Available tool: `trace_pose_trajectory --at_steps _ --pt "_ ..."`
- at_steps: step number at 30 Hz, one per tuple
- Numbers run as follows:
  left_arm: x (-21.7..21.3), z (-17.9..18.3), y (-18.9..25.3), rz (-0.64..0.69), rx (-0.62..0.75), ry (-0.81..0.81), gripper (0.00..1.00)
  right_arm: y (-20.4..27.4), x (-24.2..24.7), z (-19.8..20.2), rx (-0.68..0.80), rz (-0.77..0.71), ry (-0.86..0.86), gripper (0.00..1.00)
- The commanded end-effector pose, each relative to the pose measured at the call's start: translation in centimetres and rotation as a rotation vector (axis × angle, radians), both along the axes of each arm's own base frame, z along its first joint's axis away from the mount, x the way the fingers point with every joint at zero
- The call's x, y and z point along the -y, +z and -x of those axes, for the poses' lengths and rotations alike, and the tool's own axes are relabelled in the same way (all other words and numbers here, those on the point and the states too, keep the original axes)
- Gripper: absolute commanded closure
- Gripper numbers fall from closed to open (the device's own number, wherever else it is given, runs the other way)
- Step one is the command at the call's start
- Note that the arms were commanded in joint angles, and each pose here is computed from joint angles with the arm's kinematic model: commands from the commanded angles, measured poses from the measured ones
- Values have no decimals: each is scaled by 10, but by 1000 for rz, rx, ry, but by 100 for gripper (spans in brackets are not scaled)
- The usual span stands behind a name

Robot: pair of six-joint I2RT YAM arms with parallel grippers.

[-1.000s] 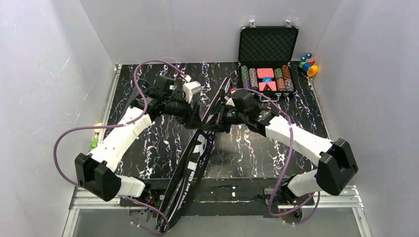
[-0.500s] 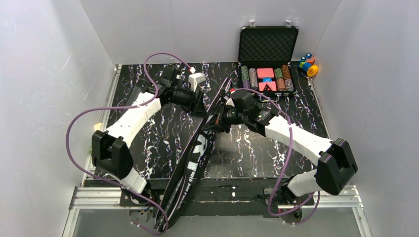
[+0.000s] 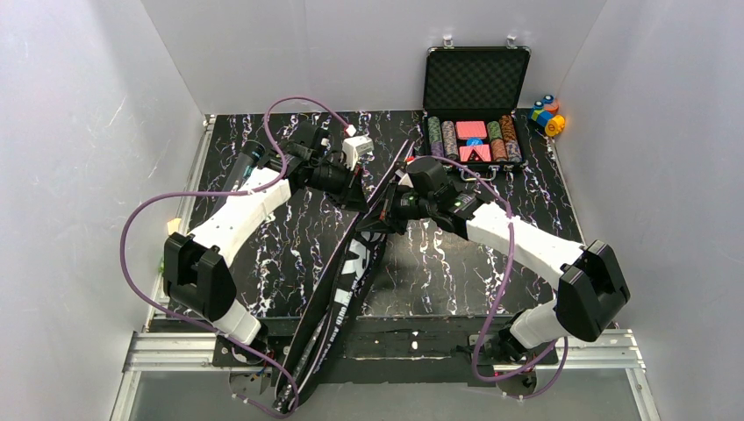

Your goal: Pack up the badminton gear

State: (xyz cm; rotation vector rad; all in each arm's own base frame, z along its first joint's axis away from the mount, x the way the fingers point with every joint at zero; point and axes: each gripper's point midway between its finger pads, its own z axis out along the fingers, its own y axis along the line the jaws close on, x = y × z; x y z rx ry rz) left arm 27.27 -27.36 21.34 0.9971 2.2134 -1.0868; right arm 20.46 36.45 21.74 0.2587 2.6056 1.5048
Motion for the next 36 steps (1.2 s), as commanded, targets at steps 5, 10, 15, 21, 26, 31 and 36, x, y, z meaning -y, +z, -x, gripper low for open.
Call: trace_pose_trajectory --at_steps 5,10,15,21,26,31,36 --pt "4 -31 38 34 145 112 100 33 -9 2 47 -62 40 99" --pt "5 -58 66 64 220 203 100 35 -13 11 43 -72 82 99" --pt "4 -79 78 54 274 260 100 32 -16 24 23 -77 158 99" --pt "-5 -109 86 26 335 345 100 26 -14 40 5 -68 250 99" --pt "-20 -134 90 -17 381 449 100 26 -8 51 -10 -54 317 99" --pt "-39 -155 85 -61 401 537 100 21 -2 66 -48 -43 380 99" --pt "-52 -166 75 -87 388 566 100 15 7 79 -79 -23 419 99"
